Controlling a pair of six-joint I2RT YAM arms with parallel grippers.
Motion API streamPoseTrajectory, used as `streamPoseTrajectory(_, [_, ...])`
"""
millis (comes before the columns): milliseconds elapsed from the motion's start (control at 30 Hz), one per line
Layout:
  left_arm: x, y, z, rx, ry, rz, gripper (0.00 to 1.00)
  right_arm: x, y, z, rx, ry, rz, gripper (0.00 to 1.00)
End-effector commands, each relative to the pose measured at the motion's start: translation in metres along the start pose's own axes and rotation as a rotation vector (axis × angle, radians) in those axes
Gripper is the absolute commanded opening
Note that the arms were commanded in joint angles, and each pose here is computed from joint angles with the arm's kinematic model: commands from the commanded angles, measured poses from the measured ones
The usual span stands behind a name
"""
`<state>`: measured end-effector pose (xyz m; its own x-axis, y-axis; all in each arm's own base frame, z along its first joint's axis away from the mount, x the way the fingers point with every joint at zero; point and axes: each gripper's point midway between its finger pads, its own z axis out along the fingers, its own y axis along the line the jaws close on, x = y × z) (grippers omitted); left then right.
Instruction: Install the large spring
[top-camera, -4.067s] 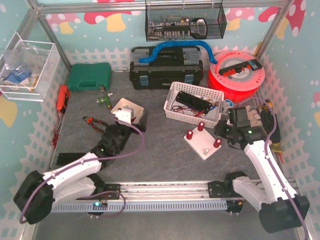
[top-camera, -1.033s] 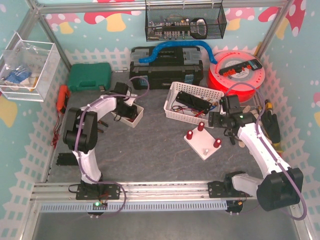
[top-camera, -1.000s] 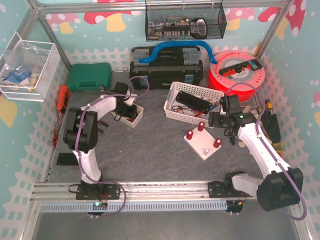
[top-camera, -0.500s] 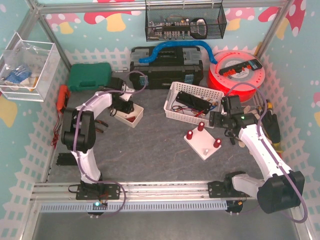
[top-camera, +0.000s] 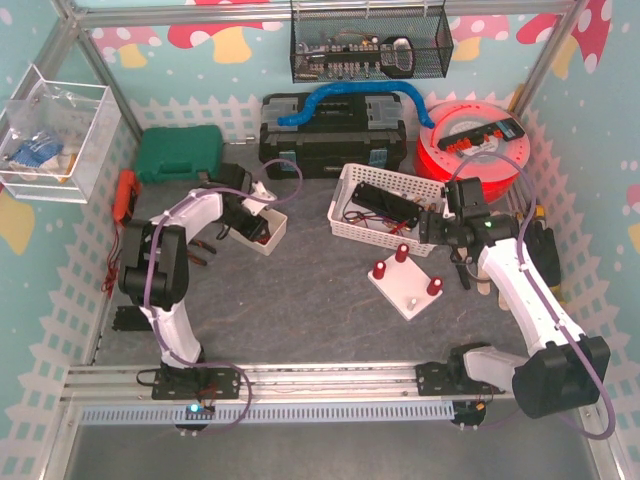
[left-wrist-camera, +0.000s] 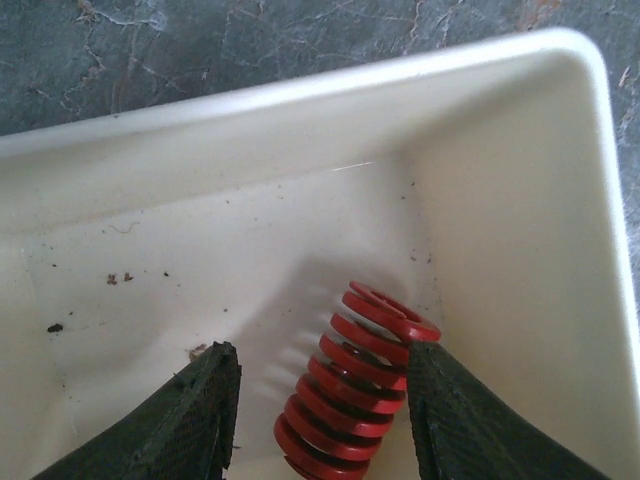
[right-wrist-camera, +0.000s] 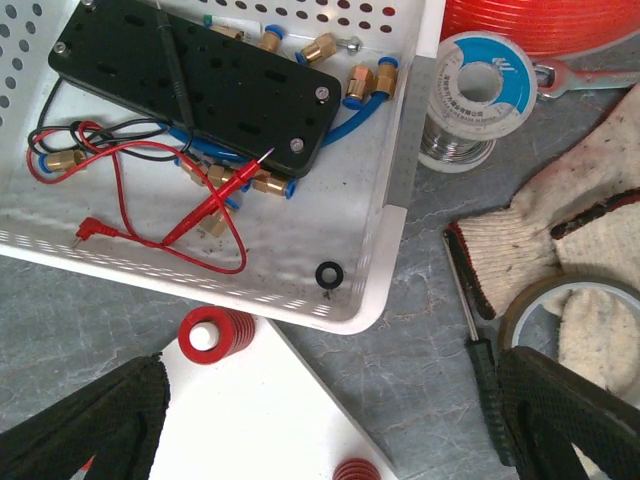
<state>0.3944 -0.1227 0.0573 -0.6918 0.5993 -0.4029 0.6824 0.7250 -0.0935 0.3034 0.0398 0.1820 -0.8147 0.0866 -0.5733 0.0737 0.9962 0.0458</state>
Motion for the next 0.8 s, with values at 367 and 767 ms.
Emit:
streamPoseTrajectory(367, [-0.003, 0.02, 0.018, -0.064, 0.049, 0.109, 0.43, -0.006, -0.012, -0.006, 0.079, -0.002, -0.073, 0.89])
streamPoseTrajectory(767, [-0.003, 0.022, -0.003, -0.118, 0.031, -0.023, 0.49, -0.003, -0.014, -0.002, 0.087, 0.008, -0.066, 0.89])
